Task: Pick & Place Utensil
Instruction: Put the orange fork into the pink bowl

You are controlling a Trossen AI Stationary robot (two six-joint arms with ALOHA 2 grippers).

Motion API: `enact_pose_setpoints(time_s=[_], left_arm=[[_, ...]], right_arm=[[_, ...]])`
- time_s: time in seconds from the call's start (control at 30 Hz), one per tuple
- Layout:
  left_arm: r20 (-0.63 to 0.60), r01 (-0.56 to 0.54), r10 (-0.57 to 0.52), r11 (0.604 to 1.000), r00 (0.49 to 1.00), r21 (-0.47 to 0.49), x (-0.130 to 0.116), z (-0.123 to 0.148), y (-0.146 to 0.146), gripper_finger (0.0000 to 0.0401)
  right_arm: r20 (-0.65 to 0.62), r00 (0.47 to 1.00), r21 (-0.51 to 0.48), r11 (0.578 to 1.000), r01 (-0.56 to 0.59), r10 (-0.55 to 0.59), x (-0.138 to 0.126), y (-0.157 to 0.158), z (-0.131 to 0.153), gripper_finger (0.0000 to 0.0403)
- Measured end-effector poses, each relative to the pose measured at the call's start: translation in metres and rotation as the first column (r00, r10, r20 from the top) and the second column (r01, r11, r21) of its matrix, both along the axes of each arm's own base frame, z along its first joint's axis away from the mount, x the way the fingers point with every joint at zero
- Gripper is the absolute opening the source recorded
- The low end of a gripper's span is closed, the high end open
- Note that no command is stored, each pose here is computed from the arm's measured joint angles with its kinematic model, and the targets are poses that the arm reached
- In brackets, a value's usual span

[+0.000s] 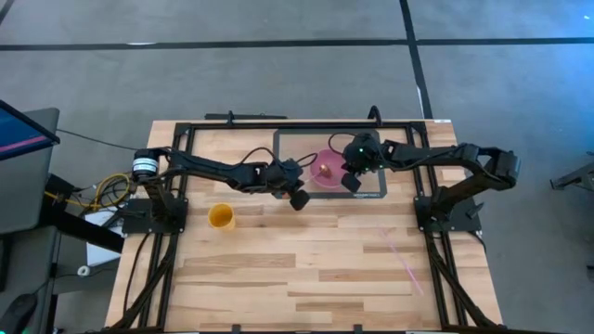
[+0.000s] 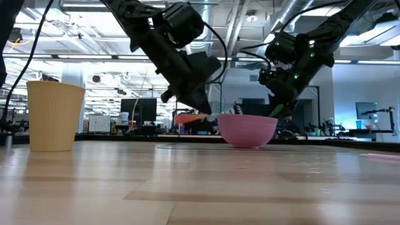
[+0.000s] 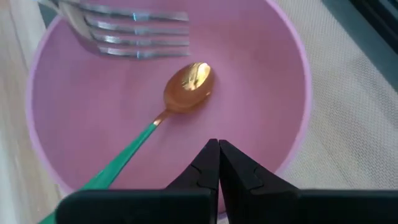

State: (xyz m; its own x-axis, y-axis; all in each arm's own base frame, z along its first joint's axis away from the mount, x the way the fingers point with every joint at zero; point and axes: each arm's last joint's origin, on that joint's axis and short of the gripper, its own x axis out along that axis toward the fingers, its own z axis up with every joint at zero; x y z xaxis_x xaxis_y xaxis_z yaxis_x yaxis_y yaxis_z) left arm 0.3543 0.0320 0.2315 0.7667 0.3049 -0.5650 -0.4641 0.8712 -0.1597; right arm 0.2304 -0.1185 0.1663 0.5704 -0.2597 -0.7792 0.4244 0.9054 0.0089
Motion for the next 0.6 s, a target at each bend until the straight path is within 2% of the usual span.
enact_pose_setpoints(time_s=[0.17,0.33,0.43,0.53,0.6], left_arm=[[0.065,0.003,-0.004,1.0,0.998,0.01,0.001,0.02,0.0,0.0003],[0.079,0.037,-0.04,0.999,0.996,0.038,0.005,0.038,0.002,0.0003],[0.031,0.059,-0.057,0.997,0.998,-0.046,0.005,0.054,0.008,0.0003],[-0.042,-0.034,0.029,0.992,0.999,-0.122,-0.001,0.07,0.018,0.0003],[-0.039,-0.091,0.085,0.979,0.996,-0.183,-0.003,0.084,0.027,0.0003]], right_arm=[[0.018,1.0,0.007,1.0,-0.019,0.019,0.001,0.0,0.001,0.0],[0.026,0.999,0.003,1.0,-0.02,0.019,0.002,0.0,0.001,0.0],[0.027,0.999,0.005,1.0,-0.017,0.017,0.002,0.0,0.002,0.0],[0.029,0.999,0.004,1.0,-0.017,0.017,0.002,0.0,0.002,0.0],[0.034,0.999,0.002,1.0,-0.017,0.017,0.002,0.0,0.002,0.0]])
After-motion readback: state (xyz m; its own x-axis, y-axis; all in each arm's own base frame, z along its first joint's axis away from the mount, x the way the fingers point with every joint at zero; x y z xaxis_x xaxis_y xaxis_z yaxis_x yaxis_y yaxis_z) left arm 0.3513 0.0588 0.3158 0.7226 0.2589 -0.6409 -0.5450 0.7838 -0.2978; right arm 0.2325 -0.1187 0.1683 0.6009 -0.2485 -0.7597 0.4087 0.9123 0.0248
